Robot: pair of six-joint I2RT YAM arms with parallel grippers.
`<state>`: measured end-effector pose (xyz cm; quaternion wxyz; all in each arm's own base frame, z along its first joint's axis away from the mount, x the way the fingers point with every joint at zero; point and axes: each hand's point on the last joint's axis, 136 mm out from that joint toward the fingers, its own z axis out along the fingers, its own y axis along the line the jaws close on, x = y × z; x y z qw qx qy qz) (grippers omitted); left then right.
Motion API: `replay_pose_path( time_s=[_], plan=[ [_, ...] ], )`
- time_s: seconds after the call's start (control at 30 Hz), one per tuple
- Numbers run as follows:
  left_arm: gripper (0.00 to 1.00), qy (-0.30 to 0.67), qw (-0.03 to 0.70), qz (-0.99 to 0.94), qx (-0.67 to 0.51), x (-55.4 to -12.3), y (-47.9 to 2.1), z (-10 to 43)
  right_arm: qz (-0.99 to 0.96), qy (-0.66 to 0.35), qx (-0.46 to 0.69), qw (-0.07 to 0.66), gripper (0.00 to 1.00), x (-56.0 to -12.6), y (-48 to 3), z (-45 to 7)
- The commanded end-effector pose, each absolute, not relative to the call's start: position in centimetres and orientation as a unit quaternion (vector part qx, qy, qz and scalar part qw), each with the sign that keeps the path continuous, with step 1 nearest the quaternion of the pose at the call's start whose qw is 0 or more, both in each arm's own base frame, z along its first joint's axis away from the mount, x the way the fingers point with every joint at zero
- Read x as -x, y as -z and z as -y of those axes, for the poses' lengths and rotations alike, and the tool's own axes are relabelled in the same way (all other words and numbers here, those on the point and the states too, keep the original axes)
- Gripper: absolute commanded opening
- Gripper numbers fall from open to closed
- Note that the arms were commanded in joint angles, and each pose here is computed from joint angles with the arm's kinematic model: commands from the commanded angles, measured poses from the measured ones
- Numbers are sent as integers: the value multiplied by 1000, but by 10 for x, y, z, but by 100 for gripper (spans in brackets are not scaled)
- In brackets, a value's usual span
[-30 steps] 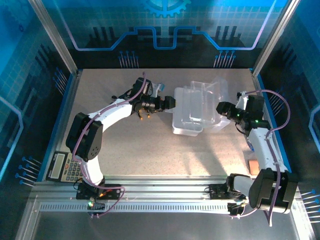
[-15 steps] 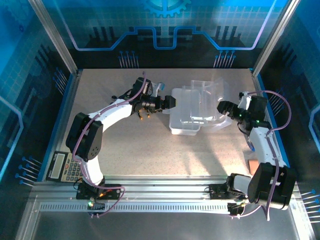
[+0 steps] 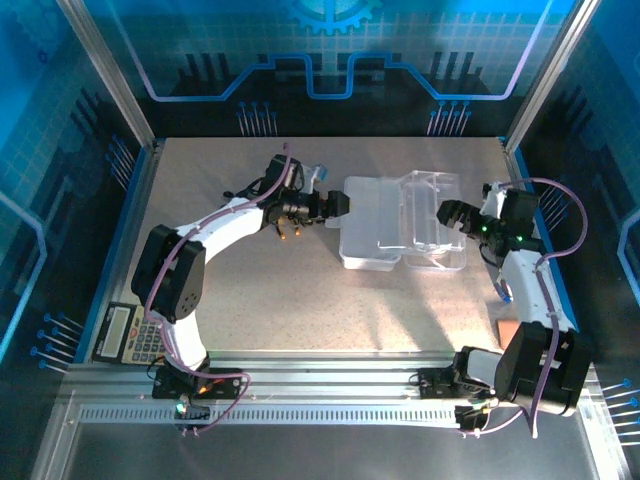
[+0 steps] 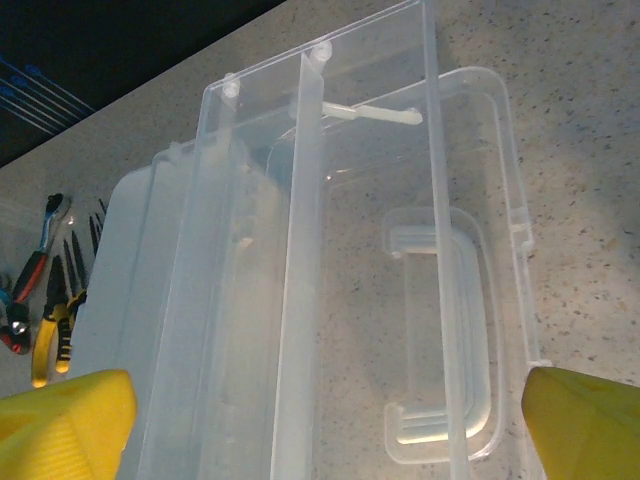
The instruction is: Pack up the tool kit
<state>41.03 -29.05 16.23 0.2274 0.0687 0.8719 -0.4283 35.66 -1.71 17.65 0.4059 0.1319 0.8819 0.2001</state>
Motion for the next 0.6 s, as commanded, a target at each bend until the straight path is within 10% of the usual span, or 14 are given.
replay_pose_path(
  time_s=[0.0, 0.57],
  plan=[
    [99, 399, 236, -884, -53, -414, -161, 269, -879, -170, -125, 427, 100, -355, -203, 28],
    [99, 123, 216, -961, 123, -396, -87, 102, -904, -194, 76, 372, 100, -352, -212, -89]
  ],
)
